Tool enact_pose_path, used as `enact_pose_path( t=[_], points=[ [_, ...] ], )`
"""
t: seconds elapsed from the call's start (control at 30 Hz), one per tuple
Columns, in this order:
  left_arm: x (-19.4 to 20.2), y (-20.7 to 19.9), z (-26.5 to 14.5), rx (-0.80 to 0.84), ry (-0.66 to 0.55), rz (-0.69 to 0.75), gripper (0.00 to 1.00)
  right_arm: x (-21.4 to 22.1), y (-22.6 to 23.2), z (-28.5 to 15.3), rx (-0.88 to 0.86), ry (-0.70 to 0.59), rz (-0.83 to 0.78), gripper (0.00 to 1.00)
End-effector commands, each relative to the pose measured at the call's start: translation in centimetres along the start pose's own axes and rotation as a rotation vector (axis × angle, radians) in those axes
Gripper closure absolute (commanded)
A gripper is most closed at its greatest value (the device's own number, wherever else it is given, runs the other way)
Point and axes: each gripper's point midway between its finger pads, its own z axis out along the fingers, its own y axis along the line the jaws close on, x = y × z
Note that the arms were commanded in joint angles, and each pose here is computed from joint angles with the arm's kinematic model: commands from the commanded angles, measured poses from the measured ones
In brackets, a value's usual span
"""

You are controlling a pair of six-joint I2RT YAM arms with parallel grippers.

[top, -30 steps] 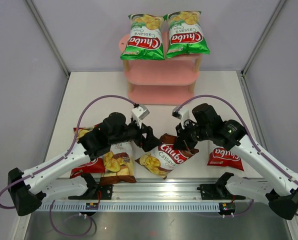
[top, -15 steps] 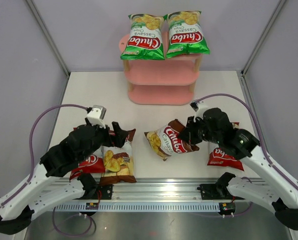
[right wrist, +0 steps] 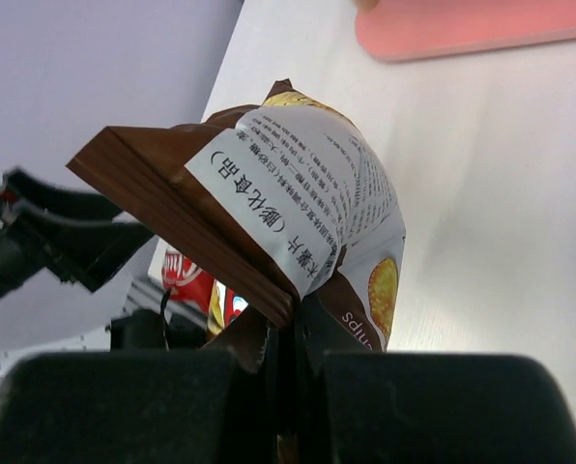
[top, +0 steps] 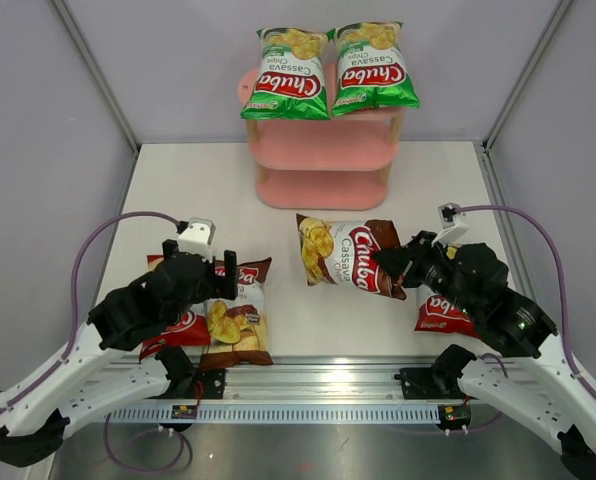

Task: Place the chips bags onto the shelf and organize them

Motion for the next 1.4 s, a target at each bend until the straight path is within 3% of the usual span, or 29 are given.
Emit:
enact_pose_path(
  t=[0.0,0.23,0.47,0.87,1.37],
  points=[
    [-1.7,1.4,-1.3,-0.025,-0.106,-0.061,0.01,-6.0,1.3,-1.3,-0.044,-0.307,0.162,1.00],
    [-2.3,2.5,-2.1,-0.059,-0.150,-0.100,0.01,-9.3,-0.4,-1.1,-0.046,-0.563,0.387,1.00],
    [-2.5,3.2,-1.9,-0.084,-0.149,-0.116,0.01,-12.2,-0.3,0.1,-0.056,-0.709,0.458,1.00],
    [-2.8,3.5,-2.5,-0.061,-0.181,-0.146,0.01,-15.6,-1.8,3.5,-0.129,-0.724,0.563,1.00],
    [-2.8,3.2,-2.5,-0.042,-0.184,-0.144,0.01,-17.3,-5.2,6.4,-0.090,-0.799,0.652,1.00]
  ],
)
